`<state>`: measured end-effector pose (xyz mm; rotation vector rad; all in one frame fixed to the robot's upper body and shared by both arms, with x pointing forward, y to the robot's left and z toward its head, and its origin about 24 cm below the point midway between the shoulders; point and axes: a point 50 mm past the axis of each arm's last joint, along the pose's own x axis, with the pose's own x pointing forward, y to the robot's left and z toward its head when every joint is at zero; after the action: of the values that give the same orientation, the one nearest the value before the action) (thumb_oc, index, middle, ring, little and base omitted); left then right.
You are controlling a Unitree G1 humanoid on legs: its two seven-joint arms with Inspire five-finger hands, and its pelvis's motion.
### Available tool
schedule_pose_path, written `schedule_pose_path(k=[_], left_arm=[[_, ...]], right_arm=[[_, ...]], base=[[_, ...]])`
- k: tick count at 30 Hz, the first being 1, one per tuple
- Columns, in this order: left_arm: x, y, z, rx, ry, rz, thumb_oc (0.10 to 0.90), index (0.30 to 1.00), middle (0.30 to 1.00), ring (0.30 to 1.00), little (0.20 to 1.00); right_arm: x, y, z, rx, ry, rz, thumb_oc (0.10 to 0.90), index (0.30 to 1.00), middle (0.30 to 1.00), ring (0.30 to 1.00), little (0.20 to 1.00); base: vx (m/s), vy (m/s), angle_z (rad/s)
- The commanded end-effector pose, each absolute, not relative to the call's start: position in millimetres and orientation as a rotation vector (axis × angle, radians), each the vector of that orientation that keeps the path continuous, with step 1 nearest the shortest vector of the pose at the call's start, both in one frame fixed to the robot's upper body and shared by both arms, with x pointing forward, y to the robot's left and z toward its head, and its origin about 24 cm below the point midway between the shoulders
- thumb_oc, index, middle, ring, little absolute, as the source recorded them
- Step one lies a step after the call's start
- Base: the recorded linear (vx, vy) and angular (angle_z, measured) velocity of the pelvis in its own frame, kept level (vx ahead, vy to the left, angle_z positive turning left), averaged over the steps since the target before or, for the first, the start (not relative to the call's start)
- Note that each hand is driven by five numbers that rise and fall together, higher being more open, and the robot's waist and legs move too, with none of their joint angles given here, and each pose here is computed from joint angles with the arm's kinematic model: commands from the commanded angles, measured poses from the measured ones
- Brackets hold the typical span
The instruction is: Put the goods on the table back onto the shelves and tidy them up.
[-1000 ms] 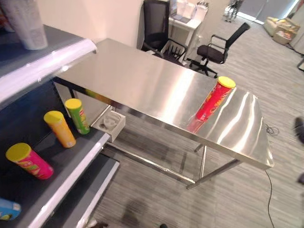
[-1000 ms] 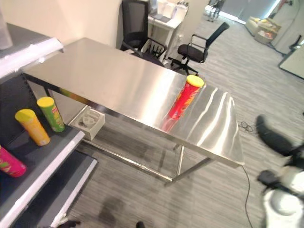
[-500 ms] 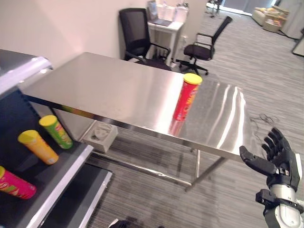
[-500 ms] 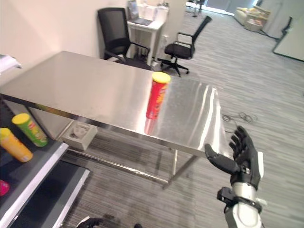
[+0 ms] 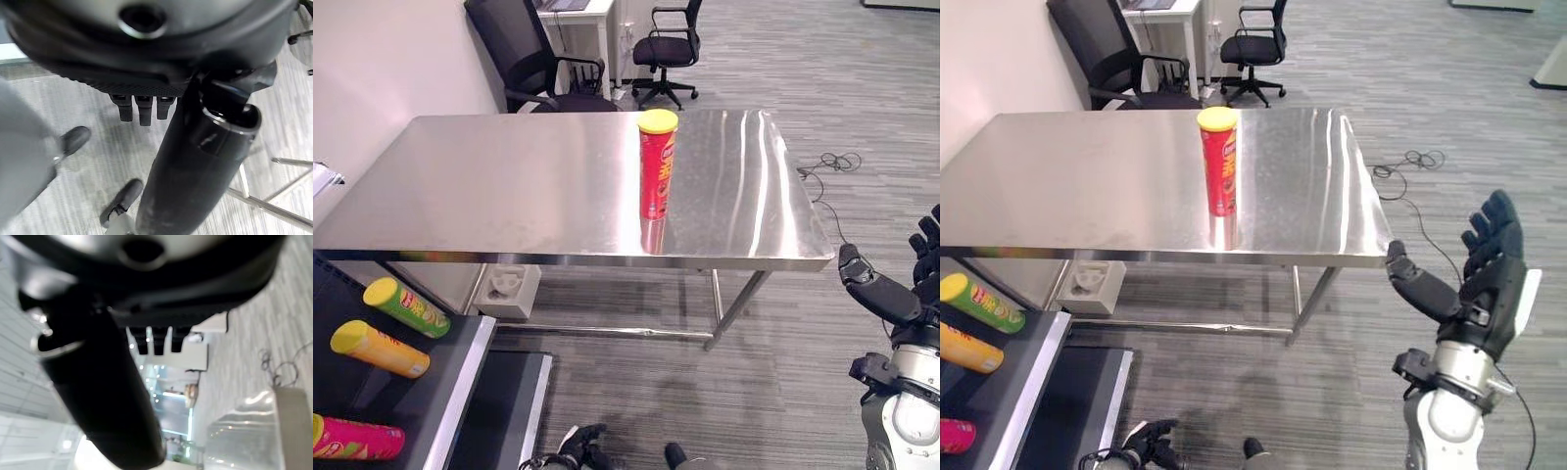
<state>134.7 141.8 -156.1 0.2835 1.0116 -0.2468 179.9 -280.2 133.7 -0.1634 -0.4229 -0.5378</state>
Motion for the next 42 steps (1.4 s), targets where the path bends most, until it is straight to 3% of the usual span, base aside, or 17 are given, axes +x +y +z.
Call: schedule_pose_path(k=[1,10,26,35,42], left_arm=[[164,146,-143,0.373,0.876,-0.298,0.8,0.9,0.9,0.9,0.9],[164,162,-142,0.343,0.881,-0.228,0.8,0.9,0.9,0.9,0.9],[150,148,-150,0.291,0.937,-0.223,0.8,0.9,0.9,0.9,0.9],[158,153,-144,0.263,0.887,-0.173,0.8,0.9,0.9,0.9,0.9],[163,134,-142,0.276,0.863,-0.236,0.8,0.9,0.9,0.9,0.9]], right_arm=[[180,-274,181,-0.22,-0.689,-0.456,0.8,0.9,0.9,0.9,0.9],[184,-257,181,-0.205,-0.692,-0.329,0.8,0.9,0.9,0.9,0.9],[168,-259,212,-0.261,-0.877,-0.353,0.8,0.9,0.9,0.9,0.9],[168,-254,206,-0.136,-0.836,-0.193,0.8,0.9,0.9,0.9,0.9],[170,-262,231,-0.23,-0.987,-0.315,0.8,0.9,0.9,0.9,0.9]], base=[[0.22,0.154,-0.42],[0.12,0.031,-0.08],[0.19,-0.152,0.38],[0.09,-0.182,0.04],[0.1,0.107,0.1]])
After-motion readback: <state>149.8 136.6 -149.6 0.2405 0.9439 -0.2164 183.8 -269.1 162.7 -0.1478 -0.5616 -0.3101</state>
